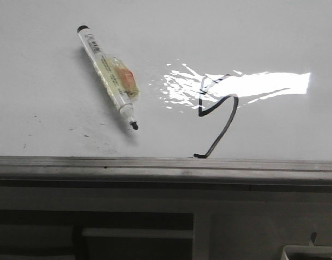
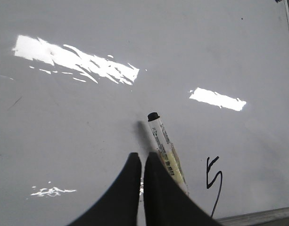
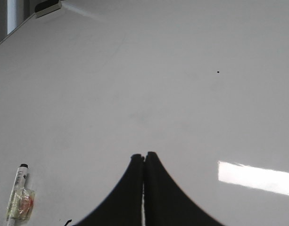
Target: Write number 5 on whiteboard
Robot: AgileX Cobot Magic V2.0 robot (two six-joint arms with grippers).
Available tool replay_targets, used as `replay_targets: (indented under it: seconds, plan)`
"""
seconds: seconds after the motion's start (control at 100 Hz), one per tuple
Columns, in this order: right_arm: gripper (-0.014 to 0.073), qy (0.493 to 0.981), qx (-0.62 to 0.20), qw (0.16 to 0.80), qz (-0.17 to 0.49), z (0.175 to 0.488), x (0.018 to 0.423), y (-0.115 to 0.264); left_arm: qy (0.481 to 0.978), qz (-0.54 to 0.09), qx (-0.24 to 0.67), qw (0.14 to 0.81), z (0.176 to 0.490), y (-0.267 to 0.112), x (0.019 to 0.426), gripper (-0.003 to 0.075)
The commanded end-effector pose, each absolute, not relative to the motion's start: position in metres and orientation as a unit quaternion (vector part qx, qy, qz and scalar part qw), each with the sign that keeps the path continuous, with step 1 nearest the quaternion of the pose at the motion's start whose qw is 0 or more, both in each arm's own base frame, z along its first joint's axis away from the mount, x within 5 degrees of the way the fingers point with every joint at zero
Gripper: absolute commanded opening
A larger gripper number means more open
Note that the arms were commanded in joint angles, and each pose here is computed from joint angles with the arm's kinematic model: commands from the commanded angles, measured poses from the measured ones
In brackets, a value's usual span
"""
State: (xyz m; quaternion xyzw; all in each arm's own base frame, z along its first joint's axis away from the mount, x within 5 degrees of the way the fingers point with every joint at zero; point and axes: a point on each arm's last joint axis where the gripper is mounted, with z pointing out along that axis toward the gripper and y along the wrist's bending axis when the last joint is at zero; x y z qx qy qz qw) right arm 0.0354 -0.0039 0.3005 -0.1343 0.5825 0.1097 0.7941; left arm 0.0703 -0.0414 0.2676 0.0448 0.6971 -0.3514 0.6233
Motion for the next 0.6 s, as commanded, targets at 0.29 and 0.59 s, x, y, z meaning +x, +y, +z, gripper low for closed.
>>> replay_targets:
  seconds: [0.29, 0.59]
  plan:
    - [-0.0066, 0.578, -0.132, 0.799, 0.1, 0.308, 0.035, -0.006, 0.636, -0.101, 0.163, 0.748, 0.243, -0.024, 0.068, -0.002]
    - [-0.0066, 0.592, -0.111, 0.794, 0.082, 0.306, 0.037, -0.01, 0.706, -0.059, 0.065, 0.702, 0.199, -0.01, 0.057, -0.002]
